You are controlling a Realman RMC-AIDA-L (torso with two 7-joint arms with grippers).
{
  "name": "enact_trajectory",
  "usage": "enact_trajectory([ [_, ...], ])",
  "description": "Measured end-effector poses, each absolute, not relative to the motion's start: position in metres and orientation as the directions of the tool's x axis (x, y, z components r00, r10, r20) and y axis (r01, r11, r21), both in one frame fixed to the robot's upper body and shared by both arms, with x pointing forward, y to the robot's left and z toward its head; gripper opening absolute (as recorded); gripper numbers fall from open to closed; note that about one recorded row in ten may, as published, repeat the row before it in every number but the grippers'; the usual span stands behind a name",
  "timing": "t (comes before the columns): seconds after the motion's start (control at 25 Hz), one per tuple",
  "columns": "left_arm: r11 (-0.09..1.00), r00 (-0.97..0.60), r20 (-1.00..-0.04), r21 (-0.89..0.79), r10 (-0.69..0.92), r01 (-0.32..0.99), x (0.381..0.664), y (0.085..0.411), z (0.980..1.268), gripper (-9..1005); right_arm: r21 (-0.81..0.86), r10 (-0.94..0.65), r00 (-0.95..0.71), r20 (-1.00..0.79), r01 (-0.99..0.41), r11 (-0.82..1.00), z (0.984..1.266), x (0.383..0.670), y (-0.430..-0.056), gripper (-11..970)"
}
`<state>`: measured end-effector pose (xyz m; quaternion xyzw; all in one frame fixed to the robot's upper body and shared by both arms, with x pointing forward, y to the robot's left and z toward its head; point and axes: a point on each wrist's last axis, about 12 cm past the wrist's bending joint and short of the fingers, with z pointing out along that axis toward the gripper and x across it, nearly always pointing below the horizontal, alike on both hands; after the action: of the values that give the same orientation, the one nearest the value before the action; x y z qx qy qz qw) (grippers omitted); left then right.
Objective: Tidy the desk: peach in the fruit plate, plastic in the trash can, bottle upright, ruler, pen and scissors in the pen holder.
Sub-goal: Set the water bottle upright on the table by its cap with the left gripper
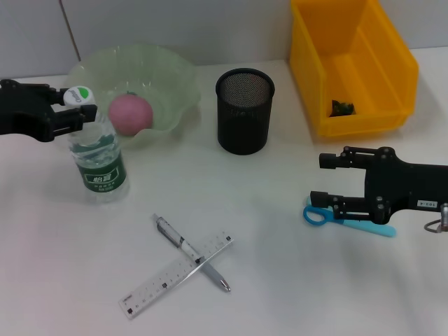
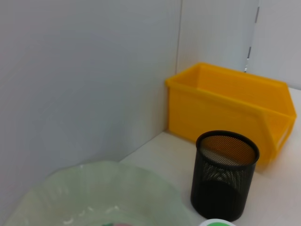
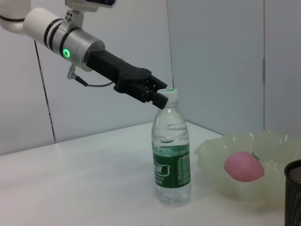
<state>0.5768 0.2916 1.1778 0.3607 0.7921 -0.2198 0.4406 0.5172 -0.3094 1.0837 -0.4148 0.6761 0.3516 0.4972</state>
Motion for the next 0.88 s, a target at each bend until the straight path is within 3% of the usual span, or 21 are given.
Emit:
enact_trajectory([
  [0.88,0.664,-0.365,-0.849,-0.023,0.381,0.747,0.5797,0.3006,1.1725,434,0.07,-0.208,-0.167,-0.964,-0.911,0.407,1.085,0.5186,-0.308,704],
])
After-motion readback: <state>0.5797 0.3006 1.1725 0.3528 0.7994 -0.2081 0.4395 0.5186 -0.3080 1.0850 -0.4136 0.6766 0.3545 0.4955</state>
